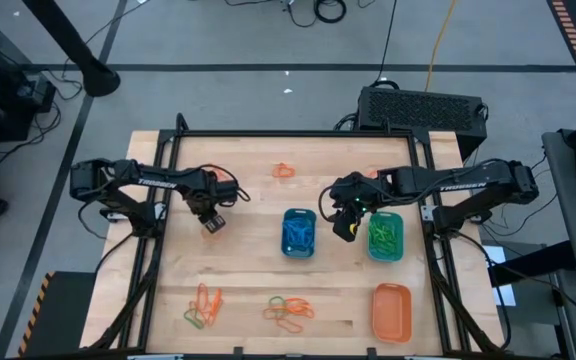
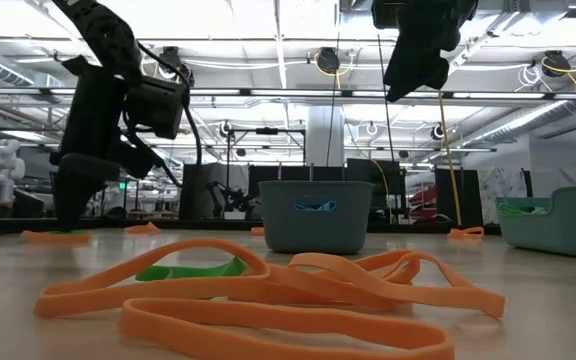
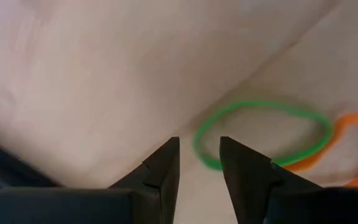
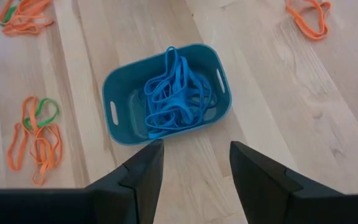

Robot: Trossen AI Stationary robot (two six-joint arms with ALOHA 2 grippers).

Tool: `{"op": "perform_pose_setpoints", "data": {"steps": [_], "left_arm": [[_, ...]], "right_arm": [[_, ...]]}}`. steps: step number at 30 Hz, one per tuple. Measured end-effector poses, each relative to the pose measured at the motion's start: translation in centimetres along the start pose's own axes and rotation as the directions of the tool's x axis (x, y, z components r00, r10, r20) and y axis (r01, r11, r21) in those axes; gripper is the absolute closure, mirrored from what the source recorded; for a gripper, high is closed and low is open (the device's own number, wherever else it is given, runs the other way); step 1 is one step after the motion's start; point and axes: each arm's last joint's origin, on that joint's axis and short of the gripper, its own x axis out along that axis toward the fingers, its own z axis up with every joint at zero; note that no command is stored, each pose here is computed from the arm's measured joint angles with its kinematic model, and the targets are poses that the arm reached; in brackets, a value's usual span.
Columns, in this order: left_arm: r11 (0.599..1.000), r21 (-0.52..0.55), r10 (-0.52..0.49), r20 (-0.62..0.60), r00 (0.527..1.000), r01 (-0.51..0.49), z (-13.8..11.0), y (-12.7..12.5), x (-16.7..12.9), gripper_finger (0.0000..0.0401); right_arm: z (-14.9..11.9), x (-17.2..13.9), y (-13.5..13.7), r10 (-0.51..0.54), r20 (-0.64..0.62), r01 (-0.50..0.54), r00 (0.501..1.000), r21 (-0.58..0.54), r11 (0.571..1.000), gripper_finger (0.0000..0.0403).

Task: Sort rubber bands into baskets
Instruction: Put the green rubberband into the light blue bin

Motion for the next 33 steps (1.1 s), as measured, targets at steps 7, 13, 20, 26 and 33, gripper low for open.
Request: {"op": "perform_pose_setpoints", "data": {"steps": [7, 13, 20, 26, 33], "left_arm": [[0.999, 0.02, -0.028, 0.014, 1.0, 0.027, 0.0, 0.0, 0.6, 0.0278], [0.999, -0.016, -0.046, -0.009, 0.999, 0.046, -0.4, 0.8, 1.7, 0.0278], [0.995, -0.001, -0.102, -0.022, 0.995, 0.102, -0.2, 0.9, 1.8, 0.0304], [0.995, -0.006, -0.101, -0.007, 0.995, 0.101, -0.1, 0.9, 1.8, 0.0392], [0.998, -0.007, -0.062, 0.089, 0.994, 0.063, 0.3, 1.0, 0.5, 0.0398]], "right_arm": [[0.0, 0.0, 0.0, 0.0, 0.0, 0.0, 1.0, 0.0, 1.0, 0.0227], [0.0, 0.0, 0.0, 0.0, 0.0, 0.0, 1.0, 0.0, 1.0, 0.0227], [0.1, 0.0, 0.0, 0.002, 0.006, -0.002, 1.0, 0.0, 1.0, 0.0227], [0.1, 0.0, 0.0, 0.002, 0.006, -0.002, 1.0, 0.0, 1.0, 0.0227], [0.1, 0.0, 0.0, 0.003, 0.007, -0.003, 1.0, 0.009, 1.0, 0.0227]]}}
